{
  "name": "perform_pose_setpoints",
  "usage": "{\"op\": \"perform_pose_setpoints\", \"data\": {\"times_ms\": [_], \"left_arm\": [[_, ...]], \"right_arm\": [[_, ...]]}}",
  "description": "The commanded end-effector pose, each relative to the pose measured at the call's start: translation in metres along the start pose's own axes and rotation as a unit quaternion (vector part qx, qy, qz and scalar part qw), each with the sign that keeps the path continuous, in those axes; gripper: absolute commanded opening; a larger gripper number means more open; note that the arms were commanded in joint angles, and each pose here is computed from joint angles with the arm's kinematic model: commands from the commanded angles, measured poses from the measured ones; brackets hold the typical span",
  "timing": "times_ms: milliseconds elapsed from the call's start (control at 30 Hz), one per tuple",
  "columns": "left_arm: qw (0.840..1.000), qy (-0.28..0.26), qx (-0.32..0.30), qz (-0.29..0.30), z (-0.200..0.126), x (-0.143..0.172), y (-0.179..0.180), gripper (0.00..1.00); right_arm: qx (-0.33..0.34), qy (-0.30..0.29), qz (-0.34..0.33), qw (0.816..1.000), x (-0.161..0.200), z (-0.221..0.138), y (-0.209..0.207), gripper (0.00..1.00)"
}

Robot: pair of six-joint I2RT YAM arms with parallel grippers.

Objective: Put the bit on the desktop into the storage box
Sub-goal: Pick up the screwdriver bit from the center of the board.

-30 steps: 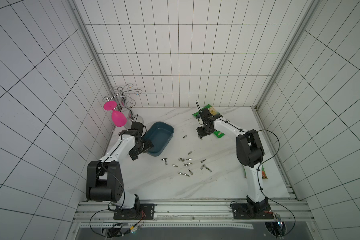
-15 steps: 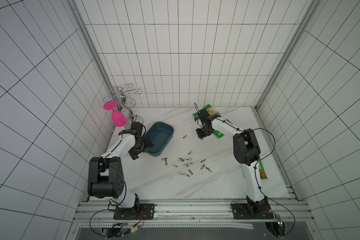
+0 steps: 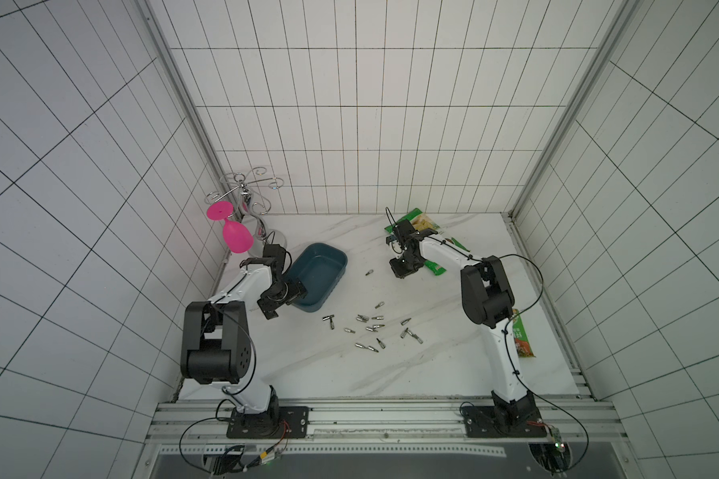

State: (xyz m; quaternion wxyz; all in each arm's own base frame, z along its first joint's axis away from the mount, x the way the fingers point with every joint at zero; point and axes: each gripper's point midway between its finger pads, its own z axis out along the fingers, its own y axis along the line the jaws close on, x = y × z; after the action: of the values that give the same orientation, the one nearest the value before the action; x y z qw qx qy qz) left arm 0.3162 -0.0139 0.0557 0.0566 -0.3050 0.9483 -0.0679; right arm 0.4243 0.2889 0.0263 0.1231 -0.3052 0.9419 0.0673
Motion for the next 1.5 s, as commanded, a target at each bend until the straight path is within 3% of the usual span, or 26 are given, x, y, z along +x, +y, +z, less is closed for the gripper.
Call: {"op": "perform_pose_setpoints", "data": {"times_ms": [0,367,1033,1467], "left_arm": [[1.000,-0.015,0.008,0.013,-0.001,-0.015,-0.008,0.97],[0.999,-0.006,0.006,0.034,0.006,-0.022,-0.019,0.97],[0.986,0.020,-0.006,0.168,0.023,-0.003,-0.056,0.95],[0.980,0.031,-0.003,0.195,0.024,0.007,-0.081,0.93]], "right_arm": [[-0.013,0.032,-0.003,0.999,0.013,0.011,0.006,0.21],[-0.017,0.043,-0.004,0.999,0.018,0.011,0.007,0.00],[-0.013,0.034,-0.007,0.999,0.013,0.000,0.005,0.00],[-0.007,0.014,-0.001,1.000,0.004,-0.023,0.004,0.00]]}}
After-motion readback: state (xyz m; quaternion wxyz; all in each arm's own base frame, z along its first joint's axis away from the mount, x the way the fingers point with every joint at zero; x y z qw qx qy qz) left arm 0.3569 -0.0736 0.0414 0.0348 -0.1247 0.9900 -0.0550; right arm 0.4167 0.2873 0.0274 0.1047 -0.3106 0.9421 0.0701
